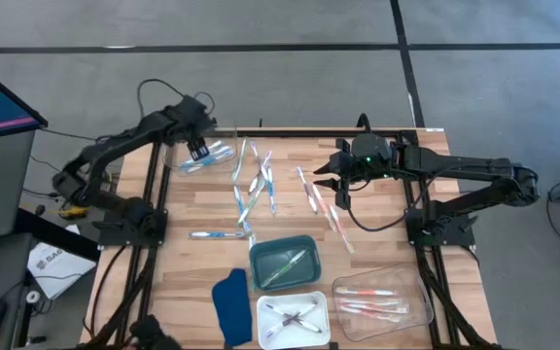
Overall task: Pick & Place Toothbrushes
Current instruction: Put the green toothbrush into the green bin
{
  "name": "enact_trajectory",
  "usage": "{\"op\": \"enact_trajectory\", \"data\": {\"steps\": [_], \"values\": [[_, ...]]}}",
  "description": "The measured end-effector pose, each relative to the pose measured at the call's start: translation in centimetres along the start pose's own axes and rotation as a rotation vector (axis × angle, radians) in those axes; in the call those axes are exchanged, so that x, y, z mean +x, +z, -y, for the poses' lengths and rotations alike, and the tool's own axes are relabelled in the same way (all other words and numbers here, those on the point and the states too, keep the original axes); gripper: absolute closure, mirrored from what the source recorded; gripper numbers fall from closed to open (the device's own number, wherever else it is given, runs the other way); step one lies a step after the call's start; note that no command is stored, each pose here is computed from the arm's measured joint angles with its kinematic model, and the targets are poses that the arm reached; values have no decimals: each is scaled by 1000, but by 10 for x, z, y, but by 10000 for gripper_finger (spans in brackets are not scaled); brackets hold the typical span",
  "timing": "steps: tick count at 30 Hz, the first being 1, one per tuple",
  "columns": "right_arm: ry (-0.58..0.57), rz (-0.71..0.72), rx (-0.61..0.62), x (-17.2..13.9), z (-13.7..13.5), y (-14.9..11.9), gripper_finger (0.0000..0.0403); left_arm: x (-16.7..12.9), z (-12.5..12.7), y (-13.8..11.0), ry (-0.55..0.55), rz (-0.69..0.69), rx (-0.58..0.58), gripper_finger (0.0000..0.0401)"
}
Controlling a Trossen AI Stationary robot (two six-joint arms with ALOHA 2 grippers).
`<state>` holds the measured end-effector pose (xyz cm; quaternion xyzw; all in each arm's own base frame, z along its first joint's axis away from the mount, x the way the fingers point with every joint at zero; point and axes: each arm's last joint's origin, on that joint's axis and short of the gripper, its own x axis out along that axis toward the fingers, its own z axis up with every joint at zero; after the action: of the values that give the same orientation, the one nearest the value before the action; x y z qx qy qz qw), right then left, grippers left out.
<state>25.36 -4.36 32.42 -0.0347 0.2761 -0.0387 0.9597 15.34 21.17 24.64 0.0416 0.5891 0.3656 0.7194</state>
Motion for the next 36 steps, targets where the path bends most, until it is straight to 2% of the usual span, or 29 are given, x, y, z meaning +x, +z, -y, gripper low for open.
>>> {"op": "enact_trajectory", "data": {"steps": [7,13,20,28,32,36], "values": [[0,0,0,0,0,0,283,-52,5,-3,-85,246,-123,214],[1,0,-1,0,0,0,283,-82,20,-2,-166,380,-158,215],[0,-1,-2,0,0,0,283,-103,43,2,-255,462,-142,220],[5,-32,-13,0,-1,-3,283,-121,75,10,-494,525,-194,220],[8,-51,-19,0,-1,-5,283,-133,91,14,-567,577,-192,220],[7,-53,-26,0,0,-5,283,-145,110,20,-642,706,-185,220]]}}
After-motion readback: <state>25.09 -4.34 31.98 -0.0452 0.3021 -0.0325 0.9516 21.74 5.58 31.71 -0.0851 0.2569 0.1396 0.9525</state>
